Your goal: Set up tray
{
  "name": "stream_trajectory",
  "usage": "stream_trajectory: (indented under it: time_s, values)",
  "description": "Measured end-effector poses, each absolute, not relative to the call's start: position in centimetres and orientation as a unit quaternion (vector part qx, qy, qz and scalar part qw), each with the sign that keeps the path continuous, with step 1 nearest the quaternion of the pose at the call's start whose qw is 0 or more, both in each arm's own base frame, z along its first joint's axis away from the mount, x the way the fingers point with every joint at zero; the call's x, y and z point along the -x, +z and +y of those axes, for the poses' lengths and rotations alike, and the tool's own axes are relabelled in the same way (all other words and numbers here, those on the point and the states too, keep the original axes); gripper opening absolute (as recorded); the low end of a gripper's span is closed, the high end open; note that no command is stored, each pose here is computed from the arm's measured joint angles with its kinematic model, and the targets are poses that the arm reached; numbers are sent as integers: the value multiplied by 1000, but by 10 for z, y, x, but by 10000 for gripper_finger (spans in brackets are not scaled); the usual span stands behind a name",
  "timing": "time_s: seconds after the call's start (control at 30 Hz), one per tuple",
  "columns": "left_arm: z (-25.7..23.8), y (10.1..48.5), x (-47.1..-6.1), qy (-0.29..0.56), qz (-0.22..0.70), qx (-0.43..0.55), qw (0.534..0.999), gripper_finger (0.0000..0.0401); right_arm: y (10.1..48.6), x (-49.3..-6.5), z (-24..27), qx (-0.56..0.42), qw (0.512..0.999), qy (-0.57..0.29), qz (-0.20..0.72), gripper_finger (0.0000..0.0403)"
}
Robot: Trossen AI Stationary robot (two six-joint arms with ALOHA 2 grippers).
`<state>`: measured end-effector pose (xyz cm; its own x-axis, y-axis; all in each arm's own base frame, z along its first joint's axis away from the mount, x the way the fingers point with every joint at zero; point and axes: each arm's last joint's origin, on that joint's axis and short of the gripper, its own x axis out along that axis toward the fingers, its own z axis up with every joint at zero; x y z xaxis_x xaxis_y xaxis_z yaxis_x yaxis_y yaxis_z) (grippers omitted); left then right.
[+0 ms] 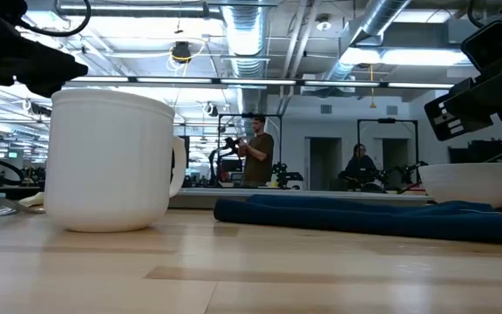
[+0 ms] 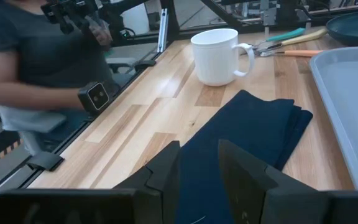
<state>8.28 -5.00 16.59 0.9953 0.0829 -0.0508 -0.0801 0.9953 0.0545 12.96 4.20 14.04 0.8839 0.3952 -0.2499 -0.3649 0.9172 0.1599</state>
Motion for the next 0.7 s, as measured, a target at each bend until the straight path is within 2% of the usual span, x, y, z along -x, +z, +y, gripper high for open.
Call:
stream_trajectory:
  time_s: [0.7]
  values:
    - [-50,167,-83,40,18,-13,999,126,140,-130,41,-54,970,192,140,102]
